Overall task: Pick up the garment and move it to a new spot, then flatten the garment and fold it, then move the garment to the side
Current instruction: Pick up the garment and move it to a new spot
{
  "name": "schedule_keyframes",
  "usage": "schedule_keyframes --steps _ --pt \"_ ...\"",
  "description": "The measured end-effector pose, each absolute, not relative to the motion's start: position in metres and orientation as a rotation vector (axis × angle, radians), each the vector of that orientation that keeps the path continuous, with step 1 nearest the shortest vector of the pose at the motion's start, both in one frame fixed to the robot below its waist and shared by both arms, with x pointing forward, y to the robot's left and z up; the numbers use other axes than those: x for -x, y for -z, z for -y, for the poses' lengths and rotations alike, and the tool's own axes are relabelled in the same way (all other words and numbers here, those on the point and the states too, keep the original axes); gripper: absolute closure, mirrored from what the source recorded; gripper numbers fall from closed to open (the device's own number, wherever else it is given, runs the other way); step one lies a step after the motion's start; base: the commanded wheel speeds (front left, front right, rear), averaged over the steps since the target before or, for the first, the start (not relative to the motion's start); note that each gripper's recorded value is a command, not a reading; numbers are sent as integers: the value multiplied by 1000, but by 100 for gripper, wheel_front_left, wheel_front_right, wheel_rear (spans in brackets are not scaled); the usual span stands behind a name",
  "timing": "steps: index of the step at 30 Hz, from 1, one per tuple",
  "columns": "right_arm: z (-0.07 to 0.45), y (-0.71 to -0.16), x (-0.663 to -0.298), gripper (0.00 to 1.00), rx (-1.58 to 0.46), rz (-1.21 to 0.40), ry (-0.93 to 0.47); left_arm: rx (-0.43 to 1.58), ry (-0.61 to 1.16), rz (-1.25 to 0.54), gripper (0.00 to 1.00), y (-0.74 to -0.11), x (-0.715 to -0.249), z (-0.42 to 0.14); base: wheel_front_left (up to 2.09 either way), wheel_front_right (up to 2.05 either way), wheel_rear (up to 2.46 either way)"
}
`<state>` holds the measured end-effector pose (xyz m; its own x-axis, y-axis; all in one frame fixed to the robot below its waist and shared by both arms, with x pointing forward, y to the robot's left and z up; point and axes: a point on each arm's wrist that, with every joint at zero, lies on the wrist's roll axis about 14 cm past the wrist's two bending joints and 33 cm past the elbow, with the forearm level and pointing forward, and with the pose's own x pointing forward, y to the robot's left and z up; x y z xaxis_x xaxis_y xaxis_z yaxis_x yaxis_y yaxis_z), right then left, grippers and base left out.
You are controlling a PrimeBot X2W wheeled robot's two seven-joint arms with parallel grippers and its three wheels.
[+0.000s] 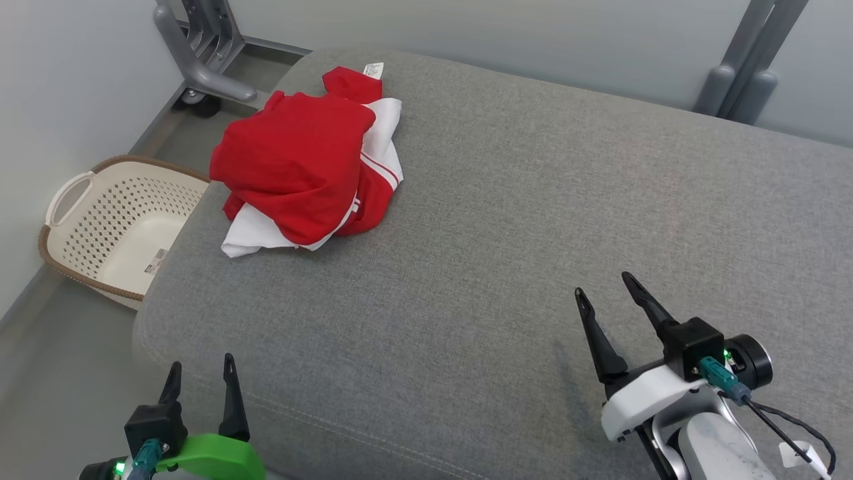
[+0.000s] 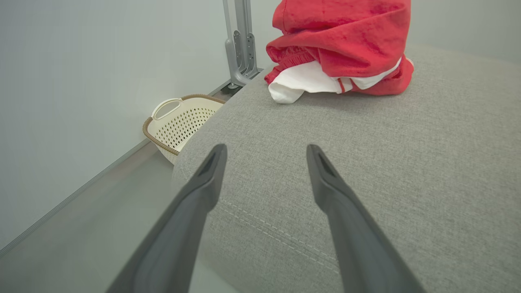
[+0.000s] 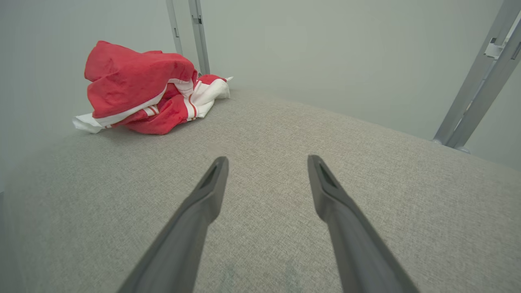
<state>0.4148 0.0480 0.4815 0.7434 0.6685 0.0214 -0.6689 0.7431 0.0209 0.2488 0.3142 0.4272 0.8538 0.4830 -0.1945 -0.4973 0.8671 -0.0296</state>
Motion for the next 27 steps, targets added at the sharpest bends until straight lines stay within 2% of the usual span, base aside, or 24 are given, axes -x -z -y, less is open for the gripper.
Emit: schedule_keyframes --steps 3,7,11,17,21,27 --pt "-42 -478 -419 0 -21 8 -723 93 -483 -177 0 -429 -259 -311 0 0 0" --pt "-26 -471 -424 0 -11 -8 -686 69 -382 -148 0 -441 -297 -306 0 0 0" --pt "-11 -461 -430 0 -7 -30 -654 -14 -307 -93 0 -470 -343 -321 0 0 0" --pt "8 -448 -440 0 -8 -59 -610 -147 -226 -112 0 -492 -403 -345 0 0 0" --pt "26 -437 -445 0 -4 -84 -570 -165 -160 -202 0 -489 -441 -343 0 0 0" --pt "59 -424 -453 0 25 -108 -503 -147 -153 -353 0 -474 -472 -360 0 0 0"
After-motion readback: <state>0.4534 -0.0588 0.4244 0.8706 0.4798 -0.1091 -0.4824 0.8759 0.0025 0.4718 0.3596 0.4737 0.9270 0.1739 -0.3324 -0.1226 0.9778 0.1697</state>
